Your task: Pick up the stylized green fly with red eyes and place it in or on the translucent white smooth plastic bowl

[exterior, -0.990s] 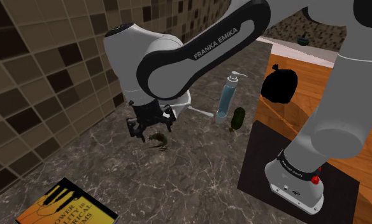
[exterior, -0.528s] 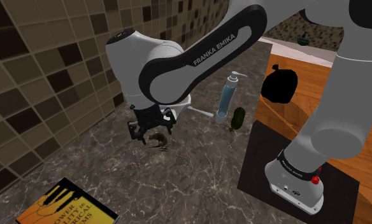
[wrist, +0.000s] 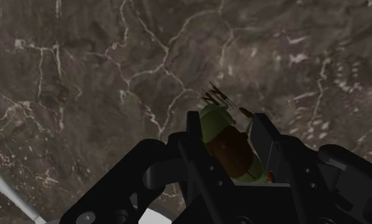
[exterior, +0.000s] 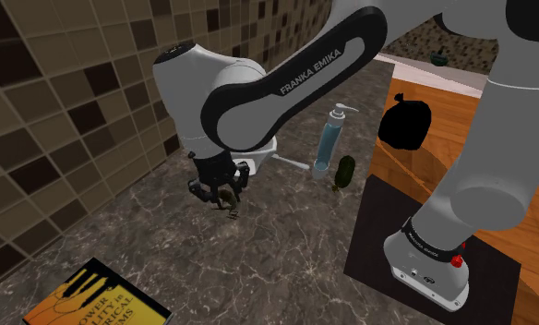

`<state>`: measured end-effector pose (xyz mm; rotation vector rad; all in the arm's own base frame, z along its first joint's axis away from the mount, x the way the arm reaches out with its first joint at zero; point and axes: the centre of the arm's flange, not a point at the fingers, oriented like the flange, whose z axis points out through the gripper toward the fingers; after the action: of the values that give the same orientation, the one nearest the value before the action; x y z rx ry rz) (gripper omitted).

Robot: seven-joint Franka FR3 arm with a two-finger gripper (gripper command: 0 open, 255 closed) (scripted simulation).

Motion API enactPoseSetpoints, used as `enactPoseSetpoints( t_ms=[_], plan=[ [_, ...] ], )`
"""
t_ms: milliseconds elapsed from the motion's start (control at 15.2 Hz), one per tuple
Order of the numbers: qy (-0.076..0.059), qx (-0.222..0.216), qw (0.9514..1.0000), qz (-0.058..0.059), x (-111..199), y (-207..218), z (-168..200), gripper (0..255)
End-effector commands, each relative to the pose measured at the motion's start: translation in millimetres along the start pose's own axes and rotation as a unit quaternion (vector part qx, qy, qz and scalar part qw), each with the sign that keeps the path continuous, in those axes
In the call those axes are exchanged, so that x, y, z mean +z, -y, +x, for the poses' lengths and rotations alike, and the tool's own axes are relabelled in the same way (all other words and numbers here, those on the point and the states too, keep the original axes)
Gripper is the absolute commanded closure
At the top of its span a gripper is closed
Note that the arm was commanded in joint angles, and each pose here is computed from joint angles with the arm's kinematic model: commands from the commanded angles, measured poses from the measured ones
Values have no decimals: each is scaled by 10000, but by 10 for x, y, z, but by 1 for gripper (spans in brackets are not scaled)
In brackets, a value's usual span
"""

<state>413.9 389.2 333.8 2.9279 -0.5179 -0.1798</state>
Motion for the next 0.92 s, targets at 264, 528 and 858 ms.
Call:
enactPoseSetpoints(
  t_ms=[264,528,858],
  plan=[
    [5,0,10000,-4,-42,-11,-6,255],
    [5,0,10000,-4,-249,-49,-25,255],
    [5,0,10000,-4,-508,-96,-49,255]
  ],
)
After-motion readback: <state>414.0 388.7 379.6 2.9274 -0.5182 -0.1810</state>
